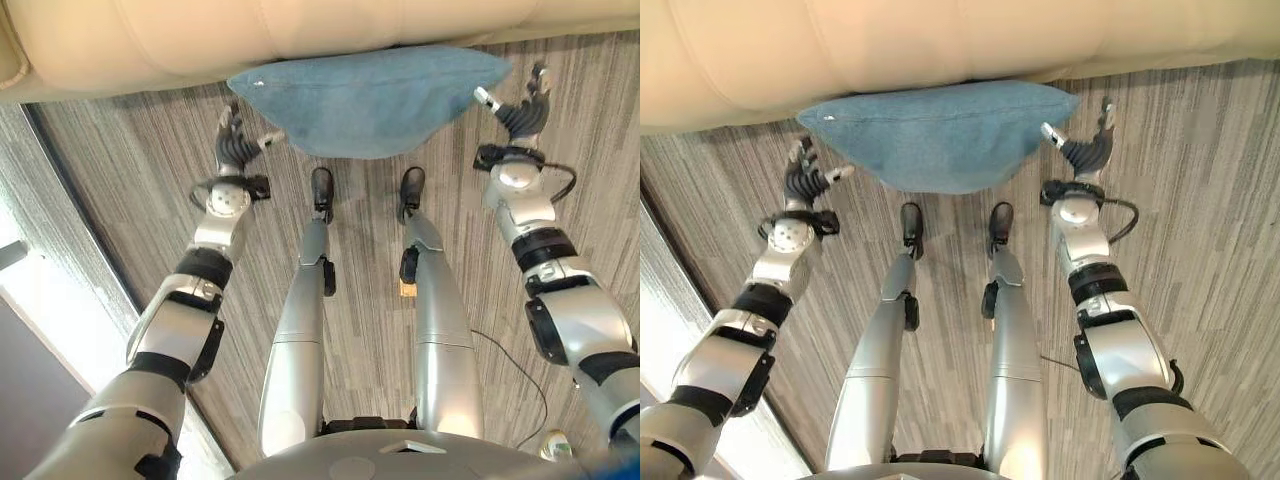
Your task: Pick up all the scattered cushions and arrange them neatly on the sofa.
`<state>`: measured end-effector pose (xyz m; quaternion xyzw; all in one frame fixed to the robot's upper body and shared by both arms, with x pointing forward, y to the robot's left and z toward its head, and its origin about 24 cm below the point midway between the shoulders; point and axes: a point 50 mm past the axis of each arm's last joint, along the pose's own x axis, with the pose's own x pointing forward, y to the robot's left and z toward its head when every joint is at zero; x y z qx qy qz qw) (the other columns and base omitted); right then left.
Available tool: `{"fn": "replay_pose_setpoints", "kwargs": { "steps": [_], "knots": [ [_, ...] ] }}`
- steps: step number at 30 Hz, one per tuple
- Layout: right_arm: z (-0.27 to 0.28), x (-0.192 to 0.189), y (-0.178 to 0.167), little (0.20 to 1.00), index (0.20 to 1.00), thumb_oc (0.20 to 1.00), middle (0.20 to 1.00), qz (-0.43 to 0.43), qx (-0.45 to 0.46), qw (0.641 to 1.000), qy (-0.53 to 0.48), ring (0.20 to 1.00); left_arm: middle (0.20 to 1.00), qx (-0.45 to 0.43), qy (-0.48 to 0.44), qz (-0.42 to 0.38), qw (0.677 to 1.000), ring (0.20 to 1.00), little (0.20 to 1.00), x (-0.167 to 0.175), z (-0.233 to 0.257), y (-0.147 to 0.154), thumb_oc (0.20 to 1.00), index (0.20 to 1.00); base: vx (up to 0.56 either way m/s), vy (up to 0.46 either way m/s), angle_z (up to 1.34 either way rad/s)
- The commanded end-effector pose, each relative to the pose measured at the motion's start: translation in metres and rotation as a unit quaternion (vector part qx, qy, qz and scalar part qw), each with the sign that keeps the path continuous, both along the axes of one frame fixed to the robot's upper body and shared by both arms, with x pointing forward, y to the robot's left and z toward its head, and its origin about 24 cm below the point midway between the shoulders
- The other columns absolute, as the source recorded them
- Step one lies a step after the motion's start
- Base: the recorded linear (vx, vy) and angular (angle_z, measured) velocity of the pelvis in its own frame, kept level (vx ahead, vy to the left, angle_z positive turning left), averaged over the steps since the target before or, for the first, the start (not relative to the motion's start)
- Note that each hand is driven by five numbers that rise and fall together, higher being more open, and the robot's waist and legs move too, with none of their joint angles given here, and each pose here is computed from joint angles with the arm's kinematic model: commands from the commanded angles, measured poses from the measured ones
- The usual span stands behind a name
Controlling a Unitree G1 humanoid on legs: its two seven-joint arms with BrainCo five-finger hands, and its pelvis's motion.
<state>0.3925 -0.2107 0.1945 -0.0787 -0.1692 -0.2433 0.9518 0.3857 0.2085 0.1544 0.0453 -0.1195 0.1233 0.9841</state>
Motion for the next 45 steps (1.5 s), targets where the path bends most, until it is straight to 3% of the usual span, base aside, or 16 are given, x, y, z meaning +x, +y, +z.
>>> {"fn": "replay_pose_setpoints", "kwargs": {
  "steps": [1,6,7,8,10,17,23,24,25,32,38,45],
  "knots": [
    [-0.04,-0.016,-0.005,1.0,1.0,1.0,1.0,-0.015,-0.018,0.999,0.025,1.0,1.0,-0.012,0.046,0.053,0.997,1.0,1.0,-0.024,-0.049,0.024,1.0,1.0,0.09,0.002,0.16],
    [-0.039,-0.016,-0.002,1.0,1.0,1.0,1.0,-0.007,-0.027,0.999,0.023,1.0,1.0,-0.003,0.03,0.04,0.999,1.0,1.0,-0.027,-0.046,0.017,1.0,1.0,0.04,-0.006,0.05],
    [-0.041,-0.012,0.01,1.0,1.0,1.0,1.0,0.009,-0.028,0.999,0.029,1.0,1.0,0.001,0.06,0.023,0.998,1.0,1.0,-0.013,-0.053,-0.016,1.0,1.0,0.03,-0.051,0.04],
    [-0.038,-0.004,0.024,1.0,1.0,1.0,1.0,0.021,-0.027,0.999,0.035,1.0,1.0,0.085,0.036,0.014,0.996,1.0,1.0,0.007,-0.018,-0.034,1.0,1.0,0.03,-0.052,-0.03],
    [-0.028,0.0,0.032,1.0,1.0,1.0,1.0,0.03,-0.023,0.999,0.024,1.0,1.0,0.109,0.011,0.006,0.994,1.0,1.0,0.012,0.001,-0.043,1.0,1.0,0.03,-0.057,-0.05],
    [0.008,0.011,0.055,1.0,1.0,1.0,1.0,0.057,-0.017,0.998,-0.015,1.0,1.0,0.142,-0.029,-0.006,0.989,1.0,1.0,0.023,0.038,-0.064,1.0,1.0,0.03,-0.024,0.02],
    [0.053,0.014,0.096,1.0,1.0,1.0,1.0,0.122,-0.027,0.989,-0.073,1.0,1.0,0.135,-0.085,-0.048,0.986,1.0,1.0,0.023,0.072,-0.105,1.0,1.0,0.02,-0.013,0.01],
    [0.058,0.012,0.102,0.812,0.812,0.812,0.812,0.132,-0.025,0.988,-0.082,0.812,0.918,0.128,-0.096,-0.055,0.986,0.918,0.918,0.022,0.077,-0.11,0.918,0.918,0.0,0.0,0.0],
    [0.066,0.01,0.11,0.2,0.2,0.2,0.2,0.146,-0.021,0.984,-0.1,0.2,0.2,0.115,-0.111,-0.066,0.985,0.2,0.2,0.019,0.083,-0.115,0.2,0.2,0.01,-0.031,0.02],
    [0.066,-0.004,0.105,0.2,0.2,0.2,0.2,0.171,0.034,0.973,-0.153,0.2,0.2,0.04,-0.167,-0.089,0.981,0.2,0.2,0.005,0.095,-0.115,0.2,0.2,0.01,-0.03,0.01],
    [0.017,-0.023,0.096,0.2,0.2,0.2,0.2,0.194,0.054,0.971,-0.133,0.2,0.2,-0.01,-0.158,-0.114,0.981,0.2,0.2,-0.018,0.055,-0.107,0.2,0.2,-0.05,-0.014,-0.03],
    [-0.064,-0.077,0.066,0.2,0.2,0.2,0.2,0.196,0.093,0.973,-0.078,0.2,0.2,-0.07,-0.069,-0.155,0.983,0.2,0.2,-0.073,-0.034,-0.098,0.2,0.2,0.07,-0.041,-0.12]
  ]
}}
